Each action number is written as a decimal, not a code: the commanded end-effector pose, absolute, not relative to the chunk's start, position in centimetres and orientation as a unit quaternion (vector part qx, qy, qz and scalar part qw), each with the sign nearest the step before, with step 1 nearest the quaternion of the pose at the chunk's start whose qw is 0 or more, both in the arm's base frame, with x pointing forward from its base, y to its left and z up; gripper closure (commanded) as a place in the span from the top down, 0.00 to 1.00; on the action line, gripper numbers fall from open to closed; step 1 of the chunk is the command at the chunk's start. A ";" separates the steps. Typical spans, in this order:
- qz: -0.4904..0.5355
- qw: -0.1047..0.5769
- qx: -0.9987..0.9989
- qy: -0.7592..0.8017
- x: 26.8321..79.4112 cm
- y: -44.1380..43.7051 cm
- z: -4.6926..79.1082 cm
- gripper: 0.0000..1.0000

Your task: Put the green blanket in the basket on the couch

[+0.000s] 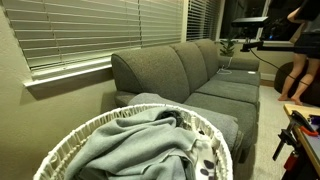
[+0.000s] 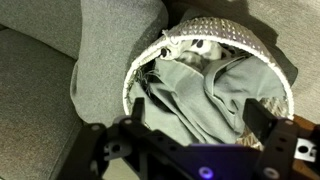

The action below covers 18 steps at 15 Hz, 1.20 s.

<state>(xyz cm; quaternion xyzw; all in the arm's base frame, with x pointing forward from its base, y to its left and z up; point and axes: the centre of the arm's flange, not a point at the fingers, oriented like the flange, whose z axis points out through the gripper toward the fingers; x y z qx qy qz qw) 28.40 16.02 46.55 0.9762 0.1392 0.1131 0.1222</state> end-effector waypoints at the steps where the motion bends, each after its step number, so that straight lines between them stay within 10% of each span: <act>1: 0.113 0.122 0.976 0.139 28.4 16.0 46.5 1.00; 18: 0.132 0.125 0.964 0.192 36.2 18.3 43.6 1.00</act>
